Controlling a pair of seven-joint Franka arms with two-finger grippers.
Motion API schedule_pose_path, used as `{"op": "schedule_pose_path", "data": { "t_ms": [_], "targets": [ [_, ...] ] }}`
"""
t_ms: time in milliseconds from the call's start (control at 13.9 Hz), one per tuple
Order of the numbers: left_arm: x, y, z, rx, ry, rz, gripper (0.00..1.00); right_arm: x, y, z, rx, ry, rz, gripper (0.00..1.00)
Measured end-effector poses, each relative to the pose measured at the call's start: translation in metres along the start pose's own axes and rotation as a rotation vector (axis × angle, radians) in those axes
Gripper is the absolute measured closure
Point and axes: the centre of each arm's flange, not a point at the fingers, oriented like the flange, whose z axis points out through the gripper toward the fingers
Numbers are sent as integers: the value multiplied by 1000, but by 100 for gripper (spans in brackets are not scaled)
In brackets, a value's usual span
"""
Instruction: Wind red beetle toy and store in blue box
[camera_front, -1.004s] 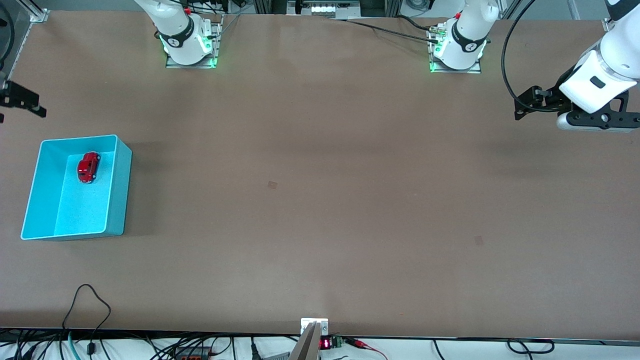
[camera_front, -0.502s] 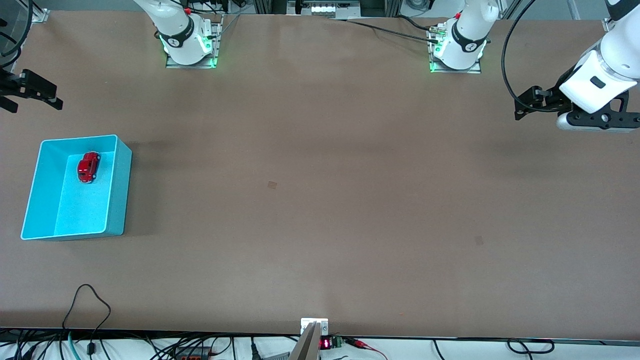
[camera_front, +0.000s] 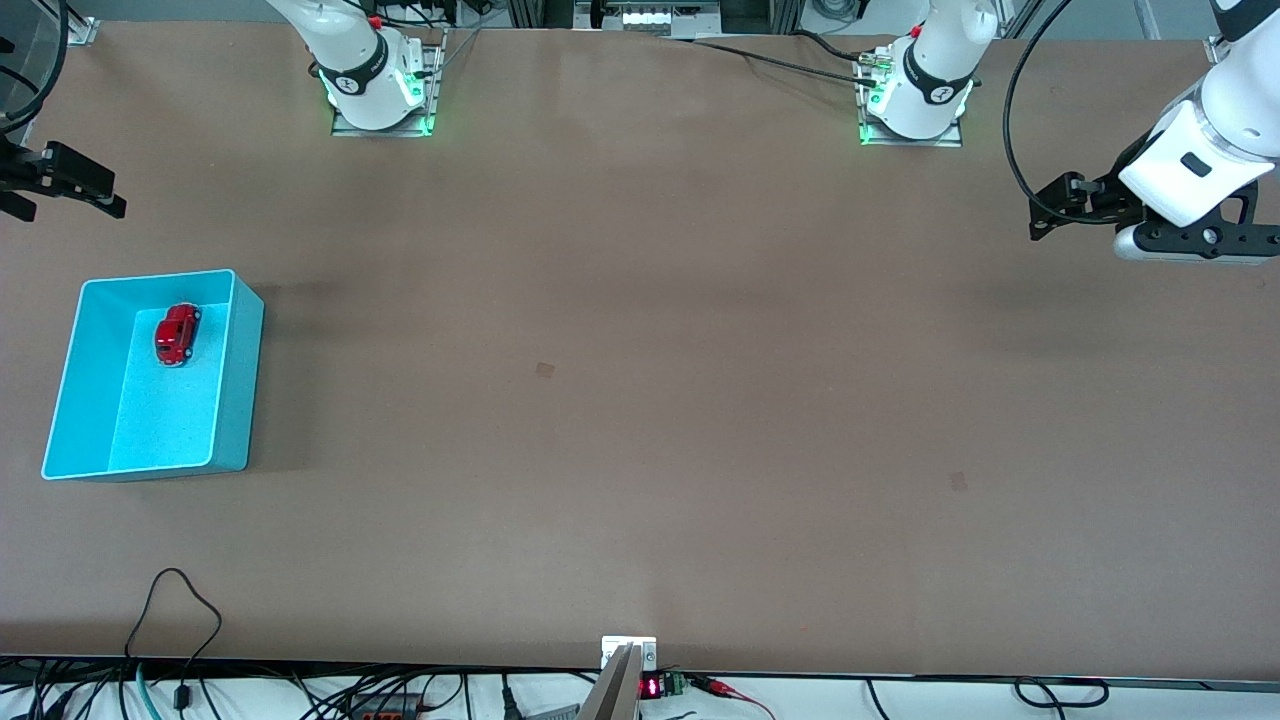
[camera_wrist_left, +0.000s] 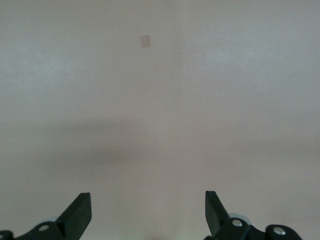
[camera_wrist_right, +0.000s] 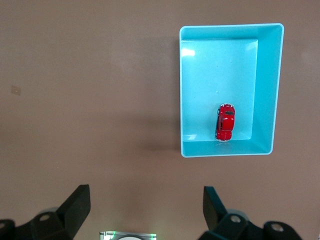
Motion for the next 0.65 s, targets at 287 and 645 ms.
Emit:
{"op": "schedule_pose_path", "data": {
  "t_ms": [287,645],
  "targets": [
    [0,0,0,0,0,0,0,3,0,4,-2,-9,19,0],
    [0,0,0,0,0,0,0,3,-1,4,-2,-8,37,0]
  ]
}}
